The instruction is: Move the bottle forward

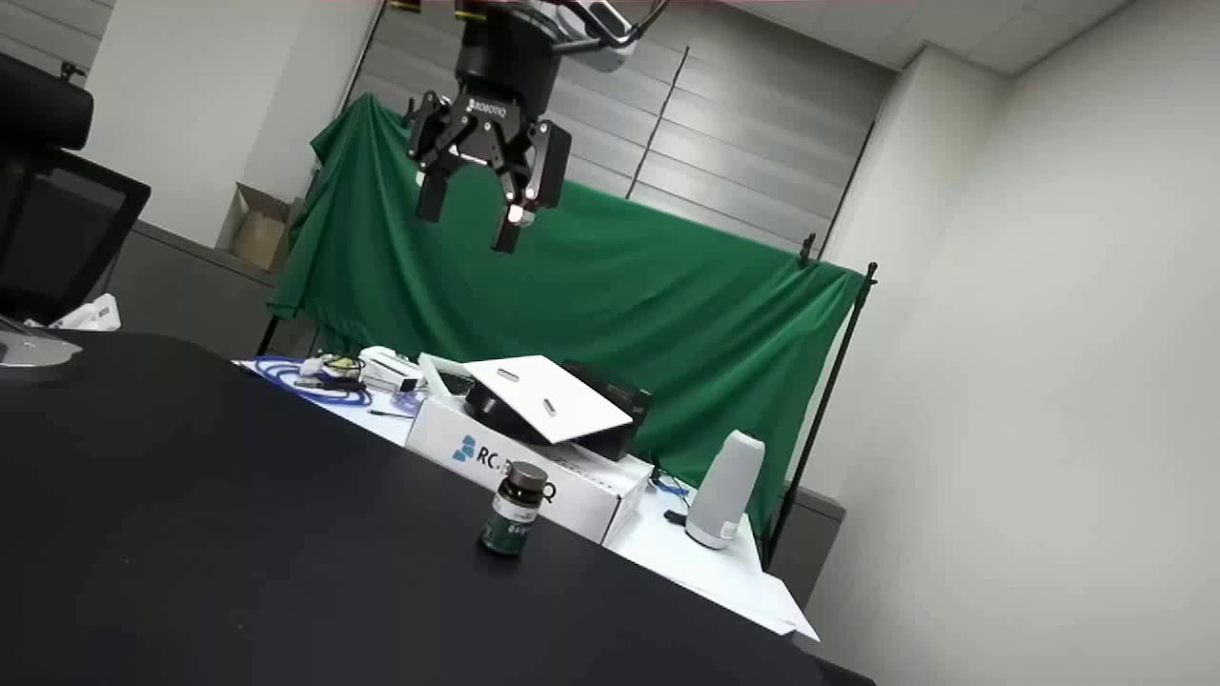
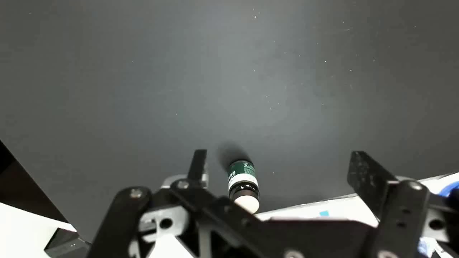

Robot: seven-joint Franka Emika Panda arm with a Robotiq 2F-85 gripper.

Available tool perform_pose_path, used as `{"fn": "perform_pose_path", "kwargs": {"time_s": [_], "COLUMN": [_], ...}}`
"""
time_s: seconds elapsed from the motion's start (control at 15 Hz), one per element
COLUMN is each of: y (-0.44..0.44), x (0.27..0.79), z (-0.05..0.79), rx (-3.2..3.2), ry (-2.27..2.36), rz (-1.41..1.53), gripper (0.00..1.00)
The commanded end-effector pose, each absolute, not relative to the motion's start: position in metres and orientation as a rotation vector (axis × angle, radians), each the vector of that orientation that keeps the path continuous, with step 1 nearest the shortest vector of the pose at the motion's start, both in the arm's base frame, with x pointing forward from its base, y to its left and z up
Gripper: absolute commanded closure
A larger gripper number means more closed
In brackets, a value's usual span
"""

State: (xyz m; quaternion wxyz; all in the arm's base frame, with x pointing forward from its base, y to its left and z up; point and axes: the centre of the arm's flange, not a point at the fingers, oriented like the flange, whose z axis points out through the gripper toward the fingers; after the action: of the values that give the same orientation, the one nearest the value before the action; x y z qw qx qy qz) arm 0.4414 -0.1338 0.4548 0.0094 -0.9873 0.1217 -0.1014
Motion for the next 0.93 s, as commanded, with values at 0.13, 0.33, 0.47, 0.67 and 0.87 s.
{"fn": "perform_pose_path", "kwargs": {"time_s": [0.13,0.33,0.47,0.67,0.87], "y": [-0.134,-0.134,-0.134,-0.139,-0.147], "x": [0.442,0.442,0.442,0.465,0.52], "z": [0.456,0.456,0.456,0.458,0.459], "rx": [-3.083,-3.083,-3.083,-3.08,-3.084], "ry": [0.38,0.38,0.38,0.319,0.27], "rz": [-0.321,-0.322,-0.322,-0.319,-0.289], "gripper": [0.0,0.0,0.0,0.0,0.0]}}
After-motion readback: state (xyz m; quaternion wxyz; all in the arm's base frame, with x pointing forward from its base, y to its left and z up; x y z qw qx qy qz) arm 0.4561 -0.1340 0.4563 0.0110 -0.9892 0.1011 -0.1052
